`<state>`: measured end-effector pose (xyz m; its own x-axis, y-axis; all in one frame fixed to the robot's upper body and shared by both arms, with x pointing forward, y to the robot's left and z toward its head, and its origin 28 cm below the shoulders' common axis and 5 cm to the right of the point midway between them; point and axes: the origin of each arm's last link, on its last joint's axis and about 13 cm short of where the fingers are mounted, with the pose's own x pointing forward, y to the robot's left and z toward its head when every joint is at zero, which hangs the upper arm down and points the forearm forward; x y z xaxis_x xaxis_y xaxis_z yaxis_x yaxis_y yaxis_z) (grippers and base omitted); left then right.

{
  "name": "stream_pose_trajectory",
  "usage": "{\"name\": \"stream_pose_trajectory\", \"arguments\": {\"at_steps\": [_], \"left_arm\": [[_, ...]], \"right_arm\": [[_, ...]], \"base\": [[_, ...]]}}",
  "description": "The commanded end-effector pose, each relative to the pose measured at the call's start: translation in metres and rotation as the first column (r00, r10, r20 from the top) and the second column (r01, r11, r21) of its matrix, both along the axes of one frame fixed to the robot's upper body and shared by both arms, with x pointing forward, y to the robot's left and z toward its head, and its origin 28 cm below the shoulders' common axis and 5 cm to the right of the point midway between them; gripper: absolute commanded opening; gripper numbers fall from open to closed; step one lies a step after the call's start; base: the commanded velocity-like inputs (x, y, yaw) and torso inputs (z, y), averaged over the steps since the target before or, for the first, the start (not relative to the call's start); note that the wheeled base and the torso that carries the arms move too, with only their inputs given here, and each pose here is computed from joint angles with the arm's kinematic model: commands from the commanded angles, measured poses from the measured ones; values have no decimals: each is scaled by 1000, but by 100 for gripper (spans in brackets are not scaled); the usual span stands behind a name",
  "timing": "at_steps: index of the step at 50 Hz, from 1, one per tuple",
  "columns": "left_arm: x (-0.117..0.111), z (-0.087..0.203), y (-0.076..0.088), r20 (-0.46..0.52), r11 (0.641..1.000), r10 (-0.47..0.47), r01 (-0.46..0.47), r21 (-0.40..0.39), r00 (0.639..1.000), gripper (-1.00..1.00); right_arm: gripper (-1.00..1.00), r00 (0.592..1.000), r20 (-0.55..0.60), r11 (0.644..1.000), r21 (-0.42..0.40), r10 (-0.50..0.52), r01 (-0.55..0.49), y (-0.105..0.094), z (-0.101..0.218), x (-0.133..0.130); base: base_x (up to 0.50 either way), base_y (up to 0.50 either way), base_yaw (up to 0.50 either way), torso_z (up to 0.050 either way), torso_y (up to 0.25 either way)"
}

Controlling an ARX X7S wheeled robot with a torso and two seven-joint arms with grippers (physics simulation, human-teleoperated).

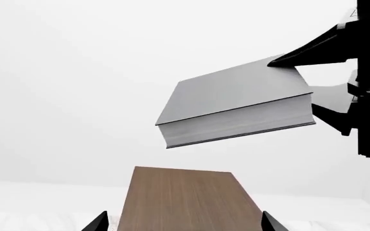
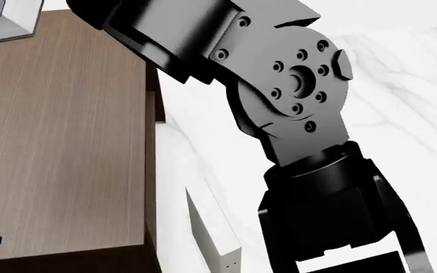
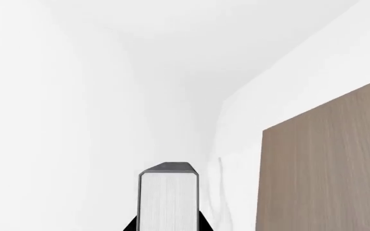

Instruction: Pick up the book in the middle and place it on the cabinet shelf.

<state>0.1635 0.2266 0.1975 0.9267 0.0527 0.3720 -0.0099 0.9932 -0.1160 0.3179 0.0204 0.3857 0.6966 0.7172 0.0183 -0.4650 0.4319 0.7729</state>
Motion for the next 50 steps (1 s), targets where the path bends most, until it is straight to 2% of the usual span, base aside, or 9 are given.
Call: {"name": "stream_pose_trajectory", "arguments": {"at_steps": [1, 26, 50], "left_arm": [[0, 1, 1, 2, 1000, 3, -3, -3, 1000, 100], [-1, 2, 1, 1, 1000, 8, -8, -9, 1000, 100], [1, 1, 4, 2, 1000, 12, -12, -10, 1000, 100]], "right_arm": [[-100, 998, -6, 998, 35, 55, -54, 13, -8, 0], [-100, 996, -60, 993, -103, 59, -65, 35, -41, 11], [-100, 995, -88, 988, -144, 39, -51, 37, -62, 19]], "base": [[0, 0, 0, 0, 0], [0, 0, 0, 0, 1], [0, 0, 0, 0, 1]]}}
